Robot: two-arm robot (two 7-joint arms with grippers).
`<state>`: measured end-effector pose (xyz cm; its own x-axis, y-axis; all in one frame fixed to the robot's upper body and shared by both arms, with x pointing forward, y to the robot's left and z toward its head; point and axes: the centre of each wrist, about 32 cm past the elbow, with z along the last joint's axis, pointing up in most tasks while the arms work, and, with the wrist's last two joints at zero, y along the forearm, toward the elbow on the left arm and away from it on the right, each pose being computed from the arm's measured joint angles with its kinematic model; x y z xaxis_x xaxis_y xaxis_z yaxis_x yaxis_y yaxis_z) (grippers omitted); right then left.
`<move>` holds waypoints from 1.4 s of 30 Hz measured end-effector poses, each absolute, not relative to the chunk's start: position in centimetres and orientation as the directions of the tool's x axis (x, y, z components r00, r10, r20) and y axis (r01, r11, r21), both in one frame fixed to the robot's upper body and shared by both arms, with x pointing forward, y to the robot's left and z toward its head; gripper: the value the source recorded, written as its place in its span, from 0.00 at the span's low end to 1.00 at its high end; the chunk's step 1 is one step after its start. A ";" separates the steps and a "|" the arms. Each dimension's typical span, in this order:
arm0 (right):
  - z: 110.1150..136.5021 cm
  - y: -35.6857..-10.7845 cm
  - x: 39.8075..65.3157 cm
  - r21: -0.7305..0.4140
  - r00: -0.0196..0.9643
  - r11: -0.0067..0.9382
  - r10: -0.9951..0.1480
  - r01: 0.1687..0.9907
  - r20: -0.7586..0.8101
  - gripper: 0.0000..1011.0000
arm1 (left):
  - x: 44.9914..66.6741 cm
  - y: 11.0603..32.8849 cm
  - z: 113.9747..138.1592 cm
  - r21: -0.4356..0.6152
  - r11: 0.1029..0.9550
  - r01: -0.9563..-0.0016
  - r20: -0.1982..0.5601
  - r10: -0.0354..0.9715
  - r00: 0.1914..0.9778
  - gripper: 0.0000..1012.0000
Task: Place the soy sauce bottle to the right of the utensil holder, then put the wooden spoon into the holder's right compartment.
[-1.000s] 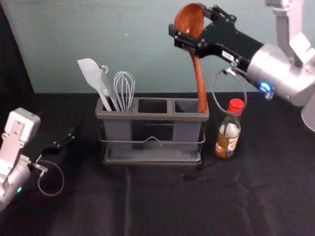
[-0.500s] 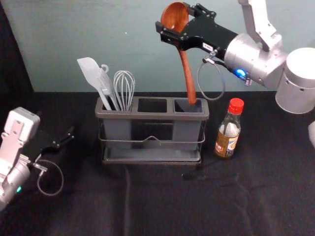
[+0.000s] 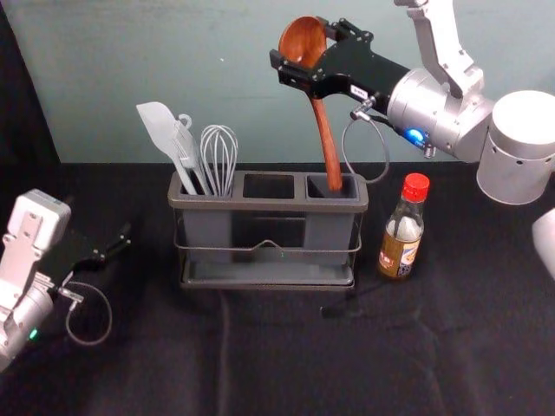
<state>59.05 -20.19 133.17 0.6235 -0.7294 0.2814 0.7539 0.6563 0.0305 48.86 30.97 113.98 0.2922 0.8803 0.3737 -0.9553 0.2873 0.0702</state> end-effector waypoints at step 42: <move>132.4 -23.9 53.9 -0.045 0.677 0.687 -0.700 0.725 0.228 0.83 | 48.9 31.0 114.0 0.070 0.287 -0.955 0.374 0.880 0.292 1.00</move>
<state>53.93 -23.92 132.39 0.6769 -0.6999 0.2281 0.7253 0.6870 -0.0445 48.86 30.97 113.98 0.2923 0.8803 0.3737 -0.9553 0.2873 0.0703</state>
